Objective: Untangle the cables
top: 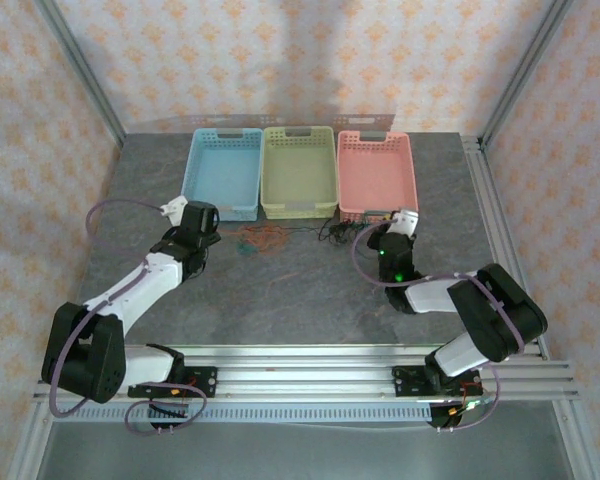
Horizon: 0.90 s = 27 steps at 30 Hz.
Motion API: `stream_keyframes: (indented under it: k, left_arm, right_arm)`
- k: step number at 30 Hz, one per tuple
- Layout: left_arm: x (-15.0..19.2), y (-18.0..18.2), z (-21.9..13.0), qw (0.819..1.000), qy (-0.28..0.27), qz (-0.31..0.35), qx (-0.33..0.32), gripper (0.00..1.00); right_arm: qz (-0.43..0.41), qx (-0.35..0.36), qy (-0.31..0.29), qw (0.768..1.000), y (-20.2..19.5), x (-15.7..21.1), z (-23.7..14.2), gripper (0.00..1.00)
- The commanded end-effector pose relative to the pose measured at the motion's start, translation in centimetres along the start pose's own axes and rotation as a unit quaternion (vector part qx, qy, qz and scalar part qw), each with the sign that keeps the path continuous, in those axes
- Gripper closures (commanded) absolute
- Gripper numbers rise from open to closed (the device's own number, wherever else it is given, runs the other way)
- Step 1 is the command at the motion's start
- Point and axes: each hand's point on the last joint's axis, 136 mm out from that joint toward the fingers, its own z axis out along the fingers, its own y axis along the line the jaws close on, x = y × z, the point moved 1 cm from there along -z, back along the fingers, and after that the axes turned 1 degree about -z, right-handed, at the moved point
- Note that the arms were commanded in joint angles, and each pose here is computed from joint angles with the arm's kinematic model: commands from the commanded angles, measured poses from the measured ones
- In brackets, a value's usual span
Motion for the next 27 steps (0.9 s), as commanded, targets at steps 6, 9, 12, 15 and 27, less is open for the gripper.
stream_keyframes:
  k: [6,9,12,15,27]
  left_arm:
    - [-1.1,5.1,-1.3,0.993,-0.049,-0.071,-0.075,1.0]
    - [-1.4,6.4,-2.1,0.99,-0.074,-0.097,-0.073,1.0]
    - [-1.6,7.0,-2.6,0.988,-0.085,-0.105,-0.078,1.0]
    - [-1.8,7.7,-3.1,0.985,-0.098,-0.115,-0.085,1.0]
    - [-1.5,5.6,-2.3,0.992,-0.075,-0.104,-0.022,1.0]
  right_arm:
    - [0.054,0.072,-0.055,0.994,-3.3,-1.8,-1.1,1.0]
    - [0.073,0.1,-0.07,0.99,-4.3,-2.3,-1.5,1.0]
    - [0.083,0.117,-0.081,0.986,-5.0,-2.5,-1.9,1.0]
    - [0.094,0.143,-0.095,0.981,-6.1,-2.7,-2.4,1.0]
    - [0.087,0.047,-0.087,0.991,-3.1,-2.8,-1.8,1.0]
